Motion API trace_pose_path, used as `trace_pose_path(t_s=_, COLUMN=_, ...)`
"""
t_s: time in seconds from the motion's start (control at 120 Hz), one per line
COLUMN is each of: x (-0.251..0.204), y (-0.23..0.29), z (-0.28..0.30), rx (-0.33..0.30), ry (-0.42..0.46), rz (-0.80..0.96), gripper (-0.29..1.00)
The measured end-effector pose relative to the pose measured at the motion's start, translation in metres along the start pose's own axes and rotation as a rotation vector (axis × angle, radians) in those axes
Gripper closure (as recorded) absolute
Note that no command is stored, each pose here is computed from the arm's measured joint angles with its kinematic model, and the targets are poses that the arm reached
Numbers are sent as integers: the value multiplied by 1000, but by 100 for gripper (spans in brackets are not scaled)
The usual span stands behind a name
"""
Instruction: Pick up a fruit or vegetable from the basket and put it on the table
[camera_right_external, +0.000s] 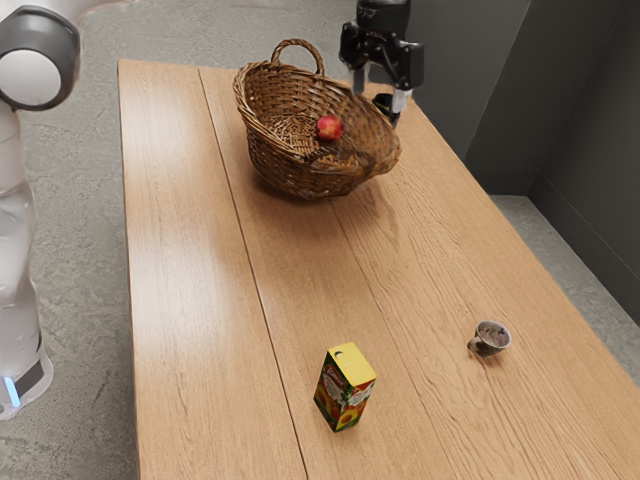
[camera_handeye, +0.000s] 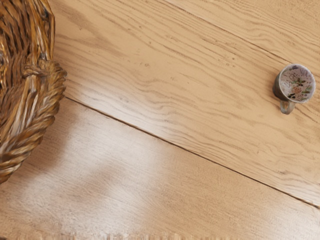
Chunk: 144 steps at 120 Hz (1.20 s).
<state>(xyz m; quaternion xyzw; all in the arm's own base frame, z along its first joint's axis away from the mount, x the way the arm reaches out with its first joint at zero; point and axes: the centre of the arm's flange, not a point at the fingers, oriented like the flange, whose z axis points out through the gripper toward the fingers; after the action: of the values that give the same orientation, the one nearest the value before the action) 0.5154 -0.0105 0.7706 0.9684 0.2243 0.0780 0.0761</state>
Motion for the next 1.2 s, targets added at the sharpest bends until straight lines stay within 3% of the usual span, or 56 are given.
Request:
trace_pose_path(t_s=0.158, x=-20, y=10, z=-4, rx=11, ry=-78, rz=-347, gripper=0)
trace_pose_path(t_s=0.292, x=-35, y=22, z=-4, rx=47, ry=-99, rz=-436, gripper=0)
trace_pose_path(t_s=0.475, x=-1, y=8, z=36, rx=131, ry=-124, rz=-529, gripper=0)
trace_pose_path(t_s=0.542, x=25, y=-25, z=44, rx=146, ry=-124, rz=-611, gripper=0)
trace_pose_path(t_s=0.717, x=80, y=-173, z=38, rx=158, ry=-86, rz=-902, gripper=0)
trace_pose_path(t_s=0.917, x=96, y=-133, z=91, rx=141, ry=-51, rz=-725, gripper=0)
trace_pose_path(t_s=1.2, x=148, y=-189, z=115, rx=101, ry=75, rz=-596, gripper=0)
